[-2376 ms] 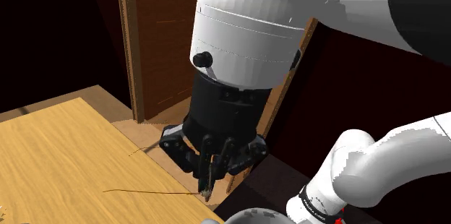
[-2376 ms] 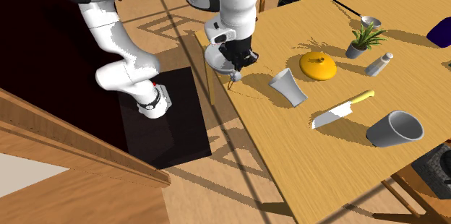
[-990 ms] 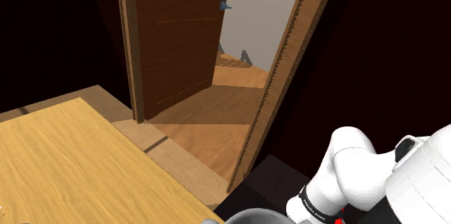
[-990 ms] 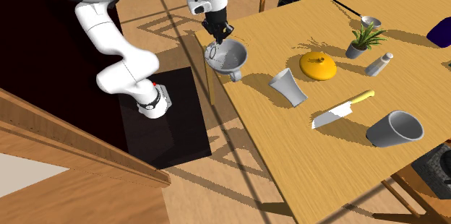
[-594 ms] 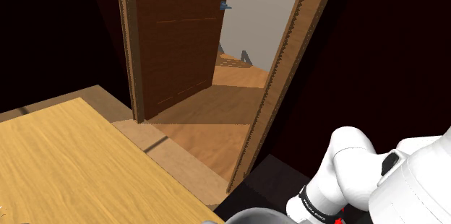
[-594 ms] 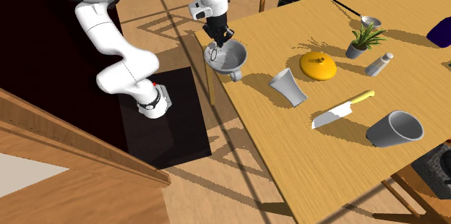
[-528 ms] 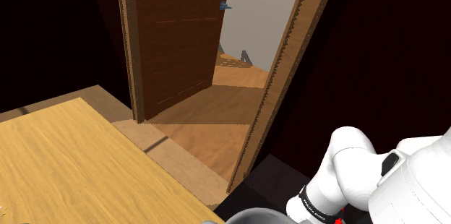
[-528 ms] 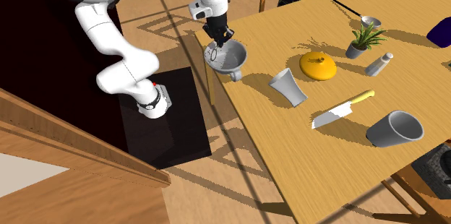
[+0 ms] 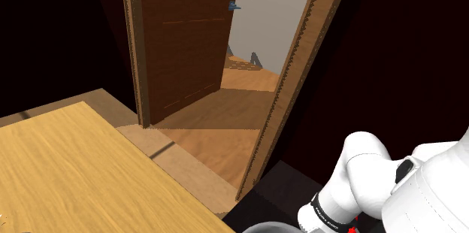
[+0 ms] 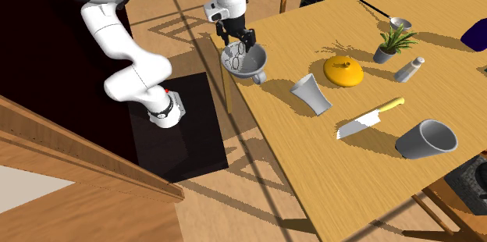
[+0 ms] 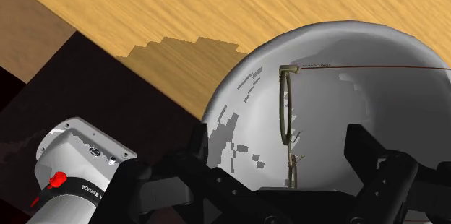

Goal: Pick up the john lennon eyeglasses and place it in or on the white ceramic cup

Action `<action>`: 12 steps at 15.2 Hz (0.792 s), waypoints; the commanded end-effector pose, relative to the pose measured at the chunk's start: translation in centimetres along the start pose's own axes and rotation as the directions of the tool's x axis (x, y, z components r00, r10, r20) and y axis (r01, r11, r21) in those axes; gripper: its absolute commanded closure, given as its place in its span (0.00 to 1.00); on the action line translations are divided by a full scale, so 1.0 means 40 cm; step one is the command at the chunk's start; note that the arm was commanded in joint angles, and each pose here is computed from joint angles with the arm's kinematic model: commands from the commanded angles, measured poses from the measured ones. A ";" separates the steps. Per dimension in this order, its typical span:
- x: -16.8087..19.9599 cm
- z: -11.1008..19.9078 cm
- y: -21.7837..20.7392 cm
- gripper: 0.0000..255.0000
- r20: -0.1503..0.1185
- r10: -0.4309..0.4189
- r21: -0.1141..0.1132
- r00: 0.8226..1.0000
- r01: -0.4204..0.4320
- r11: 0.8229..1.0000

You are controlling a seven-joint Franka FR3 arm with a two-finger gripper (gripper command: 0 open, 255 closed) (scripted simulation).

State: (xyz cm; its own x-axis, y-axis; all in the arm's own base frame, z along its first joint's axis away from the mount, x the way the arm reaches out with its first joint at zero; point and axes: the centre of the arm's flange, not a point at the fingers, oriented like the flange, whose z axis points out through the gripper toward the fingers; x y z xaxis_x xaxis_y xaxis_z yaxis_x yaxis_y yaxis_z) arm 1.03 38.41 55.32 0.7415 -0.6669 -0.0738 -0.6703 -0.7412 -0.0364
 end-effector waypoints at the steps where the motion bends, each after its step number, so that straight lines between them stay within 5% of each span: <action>1: 0.000 0.000 0.000 0.00 0.000 0.000 0.000 1.000 0.000 1.000; 5: 0.000 -0.125 0.000 0.00 0.000 0.000 0.000 1.000 0.000 1.000; 12: 0.000 -0.125 0.000 0.00 0.000 0.000 0.000 1.000 0.000 1.000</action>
State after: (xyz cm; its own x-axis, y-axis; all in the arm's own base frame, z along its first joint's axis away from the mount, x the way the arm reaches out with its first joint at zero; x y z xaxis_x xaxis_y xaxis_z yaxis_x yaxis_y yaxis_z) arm 1.18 38.05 60.30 0.7415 -0.6669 -0.0738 -0.6703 -0.7412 -0.0364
